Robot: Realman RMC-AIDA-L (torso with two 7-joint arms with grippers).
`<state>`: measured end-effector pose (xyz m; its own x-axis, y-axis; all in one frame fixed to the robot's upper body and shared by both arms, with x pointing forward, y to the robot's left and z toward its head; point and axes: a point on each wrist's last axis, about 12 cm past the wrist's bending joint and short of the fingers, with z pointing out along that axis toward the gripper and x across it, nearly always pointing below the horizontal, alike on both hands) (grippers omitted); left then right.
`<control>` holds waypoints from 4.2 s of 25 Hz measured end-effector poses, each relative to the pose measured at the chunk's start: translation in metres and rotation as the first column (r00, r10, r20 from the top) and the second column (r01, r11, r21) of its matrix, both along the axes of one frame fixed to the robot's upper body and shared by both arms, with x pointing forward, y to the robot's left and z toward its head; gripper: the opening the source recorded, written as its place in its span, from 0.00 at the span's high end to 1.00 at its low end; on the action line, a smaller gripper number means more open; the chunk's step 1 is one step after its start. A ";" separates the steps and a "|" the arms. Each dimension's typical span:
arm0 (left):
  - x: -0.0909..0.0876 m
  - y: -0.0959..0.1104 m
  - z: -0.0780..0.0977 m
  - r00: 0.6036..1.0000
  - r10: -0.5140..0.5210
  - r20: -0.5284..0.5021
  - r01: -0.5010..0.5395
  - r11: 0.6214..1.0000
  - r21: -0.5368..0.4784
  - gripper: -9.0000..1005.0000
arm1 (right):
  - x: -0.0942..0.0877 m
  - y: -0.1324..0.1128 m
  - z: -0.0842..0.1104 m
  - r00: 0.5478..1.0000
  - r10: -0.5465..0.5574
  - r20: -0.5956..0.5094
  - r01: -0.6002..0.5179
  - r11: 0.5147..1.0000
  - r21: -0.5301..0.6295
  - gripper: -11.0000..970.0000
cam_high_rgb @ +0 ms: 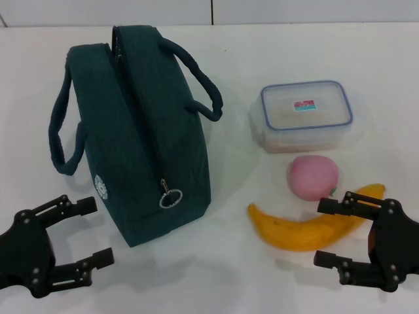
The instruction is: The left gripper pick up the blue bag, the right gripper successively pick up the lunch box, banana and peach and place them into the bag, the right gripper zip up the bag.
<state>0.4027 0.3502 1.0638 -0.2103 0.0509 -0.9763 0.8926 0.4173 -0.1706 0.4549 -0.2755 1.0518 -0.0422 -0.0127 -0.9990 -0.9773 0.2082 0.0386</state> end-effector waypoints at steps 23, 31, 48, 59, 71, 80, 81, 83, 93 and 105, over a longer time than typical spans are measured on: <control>0.031 0.051 0.036 0.883 0.202 -0.424 -0.297 0.940 -0.170 0.12 | 0.000 0.001 0.000 1.000 0.000 -0.009 0.000 1.000 0.010 0.25; 0.088 0.054 0.085 0.708 0.210 -0.675 -0.332 0.942 -0.054 0.12 | 0.002 0.001 -0.001 1.000 -0.013 -0.011 0.013 1.000 0.002 0.25; 0.160 -0.009 0.142 0.569 0.315 -0.759 -0.216 0.949 0.232 0.12 | 0.004 0.001 0.000 1.000 -0.029 -0.006 0.029 1.000 0.005 0.25; 0.168 -0.026 0.136 0.590 0.337 -0.734 -0.177 0.940 0.290 0.15 | 0.006 0.000 0.002 0.999 -0.051 -0.012 0.052 0.998 0.028 0.25; 0.172 -0.031 0.131 0.588 0.330 -0.738 -0.183 0.944 0.275 0.65 | 0.006 0.001 0.003 0.998 -0.050 -0.035 0.052 0.997 0.051 0.25; 0.174 -0.033 0.137 0.608 0.301 -0.735 -0.188 0.954 0.235 0.84 | 0.012 -0.004 0.010 0.978 -0.143 -0.153 0.170 0.969 0.181 0.25; 0.174 -0.033 0.138 0.616 0.287 -0.734 -0.187 0.958 0.218 0.86 | 0.013 -0.005 0.010 0.965 -0.167 -0.202 0.210 0.953 0.216 0.25; 0.173 -0.034 0.140 0.628 0.256 -0.735 -0.184 0.966 0.180 0.90 | 0.015 -0.009 0.010 0.928 -0.207 -0.310 0.298 0.912 0.283 0.25; 0.173 -0.032 0.138 0.653 0.220 -0.725 -0.166 0.975 0.147 0.96 | 0.030 -0.033 -0.018 0.497 -0.199 -0.845 0.732 0.618 0.286 0.25; 0.175 -0.033 0.141 0.680 0.209 -0.703 -0.151 0.978 0.145 0.96 | 0.059 -0.021 -0.036 0.269 -0.214 -0.939 0.817 0.568 0.105 0.27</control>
<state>0.5774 0.3170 1.2047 -0.8514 -0.0012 -0.5245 0.4216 0.5934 -0.6857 0.5144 -0.2962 1.0163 -0.5318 0.7960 -0.2890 -0.0736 0.2965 0.9522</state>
